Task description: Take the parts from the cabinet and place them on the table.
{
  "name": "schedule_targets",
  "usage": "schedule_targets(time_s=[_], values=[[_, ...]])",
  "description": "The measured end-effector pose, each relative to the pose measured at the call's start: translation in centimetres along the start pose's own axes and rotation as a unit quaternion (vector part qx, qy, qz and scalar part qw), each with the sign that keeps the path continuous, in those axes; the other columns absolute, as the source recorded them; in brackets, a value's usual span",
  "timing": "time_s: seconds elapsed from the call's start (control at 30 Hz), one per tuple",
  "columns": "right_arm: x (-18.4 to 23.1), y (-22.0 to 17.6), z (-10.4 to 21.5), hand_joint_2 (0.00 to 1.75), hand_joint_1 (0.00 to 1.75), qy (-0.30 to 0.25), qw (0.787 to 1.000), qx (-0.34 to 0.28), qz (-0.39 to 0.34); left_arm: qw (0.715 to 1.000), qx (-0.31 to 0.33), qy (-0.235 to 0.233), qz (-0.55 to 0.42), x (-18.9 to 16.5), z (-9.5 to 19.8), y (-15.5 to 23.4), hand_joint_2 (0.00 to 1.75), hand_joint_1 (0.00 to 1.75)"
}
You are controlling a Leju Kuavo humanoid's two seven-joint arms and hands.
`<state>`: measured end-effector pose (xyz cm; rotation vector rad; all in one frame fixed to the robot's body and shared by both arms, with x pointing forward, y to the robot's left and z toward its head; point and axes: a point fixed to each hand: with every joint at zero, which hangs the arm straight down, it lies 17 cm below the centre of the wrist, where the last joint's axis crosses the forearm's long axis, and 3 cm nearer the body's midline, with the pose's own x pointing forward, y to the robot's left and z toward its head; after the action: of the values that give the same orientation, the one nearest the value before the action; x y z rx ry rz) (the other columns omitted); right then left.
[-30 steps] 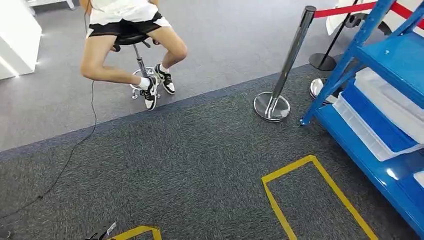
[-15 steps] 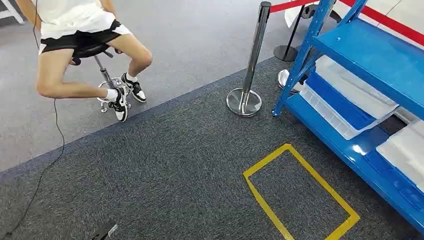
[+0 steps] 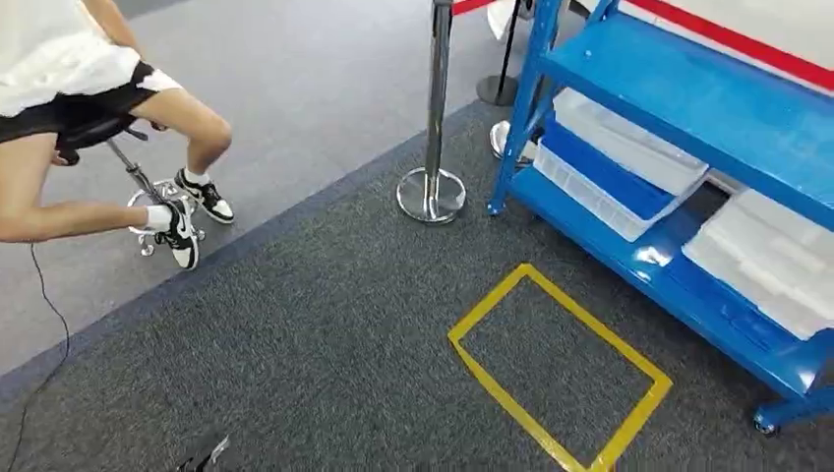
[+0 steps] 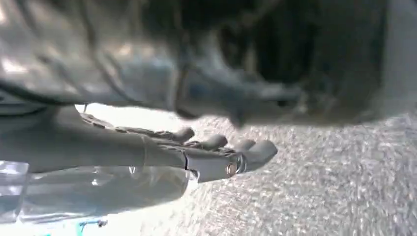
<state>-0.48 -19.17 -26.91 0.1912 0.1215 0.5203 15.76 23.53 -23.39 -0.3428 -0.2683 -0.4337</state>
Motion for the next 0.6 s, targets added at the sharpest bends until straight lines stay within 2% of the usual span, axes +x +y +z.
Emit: schedule_targets(time_s=[0.13,0.47,0.6], values=[[-0.1,-0.1,0.0,0.0,0.0,0.0,1.0,0.0,-0.002,1.0,0.0,-0.006,-0.003,0.8,0.0,0.1,0.0,0.0],[0.0,0.6,0.0,0.0,0.0,0.0,1.0,0.005,-0.002,1.0,0.003,0.006,-0.002,-0.7,0.2,0.5,0.0,0.0],[-0.3,0.7,-0.1,0.0,0.0,0.003,1.0,0.006,-0.003,1.0,0.002,-0.003,-0.003,0.5,0.1,0.5,0.0,0.0]])
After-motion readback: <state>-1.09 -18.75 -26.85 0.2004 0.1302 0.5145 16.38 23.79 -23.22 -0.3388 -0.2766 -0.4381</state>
